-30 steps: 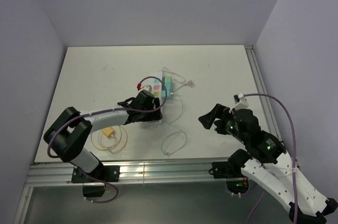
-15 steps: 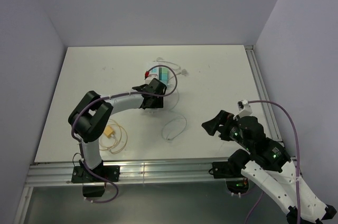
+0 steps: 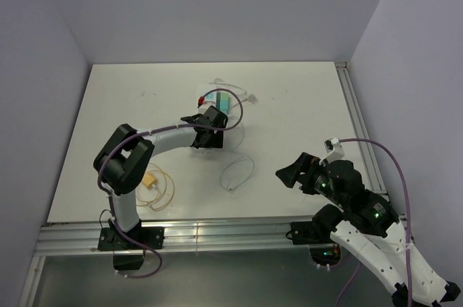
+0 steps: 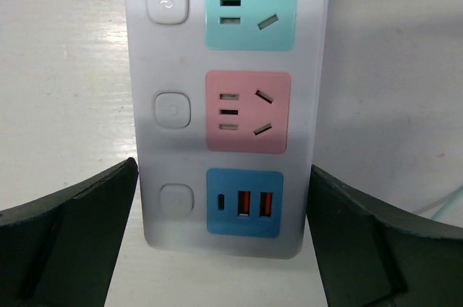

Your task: Insert the plug

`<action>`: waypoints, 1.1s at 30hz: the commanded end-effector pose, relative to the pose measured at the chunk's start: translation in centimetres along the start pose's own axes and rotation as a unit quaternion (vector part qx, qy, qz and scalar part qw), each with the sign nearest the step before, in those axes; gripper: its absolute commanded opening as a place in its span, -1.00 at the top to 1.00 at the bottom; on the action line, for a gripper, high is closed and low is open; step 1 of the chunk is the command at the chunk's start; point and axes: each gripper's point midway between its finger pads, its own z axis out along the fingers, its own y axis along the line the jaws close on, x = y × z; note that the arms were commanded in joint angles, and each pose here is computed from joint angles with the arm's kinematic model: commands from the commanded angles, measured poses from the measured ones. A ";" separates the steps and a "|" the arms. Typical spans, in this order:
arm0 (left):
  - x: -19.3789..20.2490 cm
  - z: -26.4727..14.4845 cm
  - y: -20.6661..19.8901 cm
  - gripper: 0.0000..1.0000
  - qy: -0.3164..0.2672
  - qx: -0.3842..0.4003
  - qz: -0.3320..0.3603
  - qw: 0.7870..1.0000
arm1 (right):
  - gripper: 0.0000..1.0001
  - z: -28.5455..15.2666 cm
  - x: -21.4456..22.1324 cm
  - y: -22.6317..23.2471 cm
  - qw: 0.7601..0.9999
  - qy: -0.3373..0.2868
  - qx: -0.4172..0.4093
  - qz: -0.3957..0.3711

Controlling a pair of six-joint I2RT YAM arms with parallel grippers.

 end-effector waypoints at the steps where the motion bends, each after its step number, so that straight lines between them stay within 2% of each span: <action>1: -1.6 -2.4 1.3 -0.99 -0.016 -0.006 0.005 1.000 | -1.00 -0.3 -0.4 0.1 1.000 -0.010 -0.002 0.002; 7: -3.9 -8.1 2.2 -0.99 -0.062 0.037 -0.040 0.997 | -1.00 -0.4 -0.4 0.1 1.000 -0.012 -0.005 0.006; 8: -4.9 -10.2 2.6 -0.99 -0.083 0.052 -0.062 0.993 | -1.00 -0.5 -0.5 0.2 1.000 -0.013 -0.005 0.006; 13: -4.2 -14.9 5.4 -0.99 -0.097 0.067 -0.115 0.986 | -1.00 -0.3 -0.5 0.4 1.000 -0.011 -0.007 0.007; 14: -4.4 -16.6 6.1 -0.99 -0.107 0.076 -0.144 0.981 | -1.00 -0.2 -0.4 0.4 1.000 -0.009 -0.008 0.008; 16: -2.9 -17.5 8.3 -0.99 -0.091 0.055 -0.170 0.980 | -1.00 -0.1 -0.4 0.5 1.000 -0.009 -0.009 0.009; 17: -2.9 -18.9 9.3 -0.99 -0.100 0.060 -0.220 0.969 | -1.00 0.0 -0.4 0.6 1.000 -0.007 -0.013 0.009; 18: -1.4 -18.9 11.0 -0.99 -0.082 0.035 -0.238 0.967 | -1.00 0.0 -0.4 0.7 1.000 -0.006 -0.013 0.010; 20: -0.8 -20.5 12.2 -0.99 -0.085 0.052 -0.282 0.954 | -1.00 0.1 -0.4 0.9 1.000 -0.007 -0.019 0.012; 25: 1.9 -22.0 13.9 -0.99 -0.069 0.066 -0.351 0.932 | -1.00 0.3 -0.6 1.3 0.999 -0.010 -0.027 0.016; 28: 3.3 -21.5 14.6 -0.99 -0.051 0.038 -0.380 0.923 | -1.00 0.3 -0.3 1.6 0.999 -0.001 -0.034 0.018; 31: 5.2 -19.9 15.5 -0.99 -0.016 -0.027 -0.411 0.911 | -1.00 0.2 -0.5 2.1 0.999 -0.002 -0.043 0.020; 33: 6.4 -19.1 15.8 -0.99 0.009 -0.058 -0.408 0.911 | -1.00 0.1 -0.5 2.2 0.999 0.000 -0.045 0.021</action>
